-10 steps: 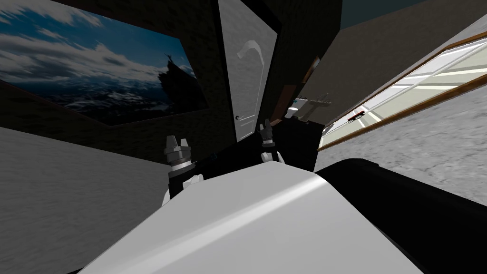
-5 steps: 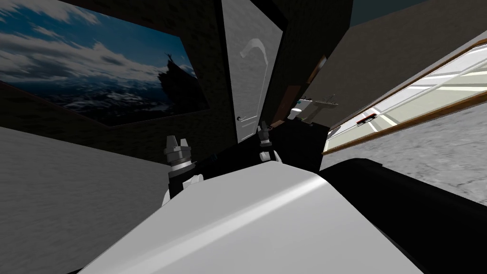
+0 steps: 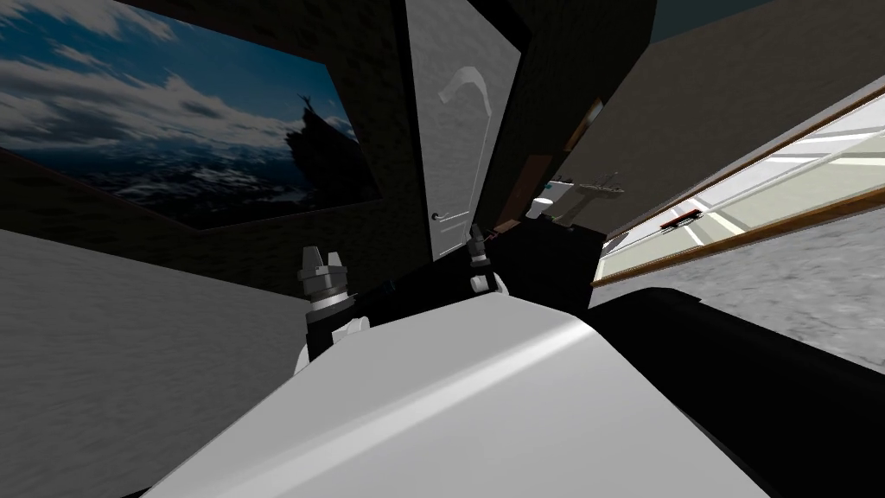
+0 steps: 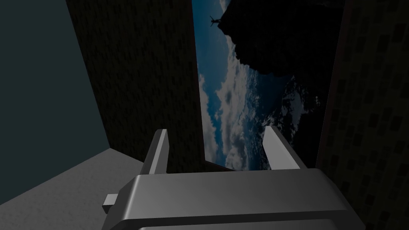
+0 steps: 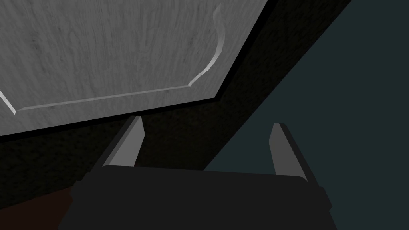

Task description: Pull the door open

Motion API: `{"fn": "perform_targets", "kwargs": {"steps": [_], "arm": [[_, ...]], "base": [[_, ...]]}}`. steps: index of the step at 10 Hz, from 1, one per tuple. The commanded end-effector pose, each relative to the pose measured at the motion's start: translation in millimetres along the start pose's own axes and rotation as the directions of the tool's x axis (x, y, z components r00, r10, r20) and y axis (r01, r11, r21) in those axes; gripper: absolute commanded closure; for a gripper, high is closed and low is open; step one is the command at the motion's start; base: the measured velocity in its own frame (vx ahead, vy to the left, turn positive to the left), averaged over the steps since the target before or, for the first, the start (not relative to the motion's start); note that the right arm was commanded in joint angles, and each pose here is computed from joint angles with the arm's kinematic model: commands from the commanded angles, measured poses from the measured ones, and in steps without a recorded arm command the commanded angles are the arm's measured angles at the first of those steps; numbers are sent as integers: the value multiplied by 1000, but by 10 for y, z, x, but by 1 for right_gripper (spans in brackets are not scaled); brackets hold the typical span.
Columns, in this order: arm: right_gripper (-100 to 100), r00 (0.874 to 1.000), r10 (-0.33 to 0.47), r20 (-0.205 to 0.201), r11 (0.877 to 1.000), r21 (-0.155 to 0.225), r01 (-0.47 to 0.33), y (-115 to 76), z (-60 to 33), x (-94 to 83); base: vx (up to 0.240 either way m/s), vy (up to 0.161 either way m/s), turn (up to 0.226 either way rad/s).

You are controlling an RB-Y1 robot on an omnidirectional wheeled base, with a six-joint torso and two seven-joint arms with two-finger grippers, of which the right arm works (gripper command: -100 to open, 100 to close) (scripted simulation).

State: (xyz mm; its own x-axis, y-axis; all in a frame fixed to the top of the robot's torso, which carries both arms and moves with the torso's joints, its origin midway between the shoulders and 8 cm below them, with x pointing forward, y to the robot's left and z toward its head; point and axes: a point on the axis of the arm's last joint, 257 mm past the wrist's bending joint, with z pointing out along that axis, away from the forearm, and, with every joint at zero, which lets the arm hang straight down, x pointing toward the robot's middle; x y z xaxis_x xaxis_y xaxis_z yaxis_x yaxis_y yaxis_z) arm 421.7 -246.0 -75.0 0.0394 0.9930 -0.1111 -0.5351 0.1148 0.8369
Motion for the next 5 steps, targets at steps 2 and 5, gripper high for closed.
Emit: {"fn": "perform_targets", "kwargs": {"steps": [2, 5], "arm": [[-100, 1000, 7, -8, 1000, 23, -7, -164, 7, 28], [-100, 1000, 17, -18, 998, 55, -16, -392, 4, 61]], "base": [[67, -32, 66], [64, -40, 60]]}}
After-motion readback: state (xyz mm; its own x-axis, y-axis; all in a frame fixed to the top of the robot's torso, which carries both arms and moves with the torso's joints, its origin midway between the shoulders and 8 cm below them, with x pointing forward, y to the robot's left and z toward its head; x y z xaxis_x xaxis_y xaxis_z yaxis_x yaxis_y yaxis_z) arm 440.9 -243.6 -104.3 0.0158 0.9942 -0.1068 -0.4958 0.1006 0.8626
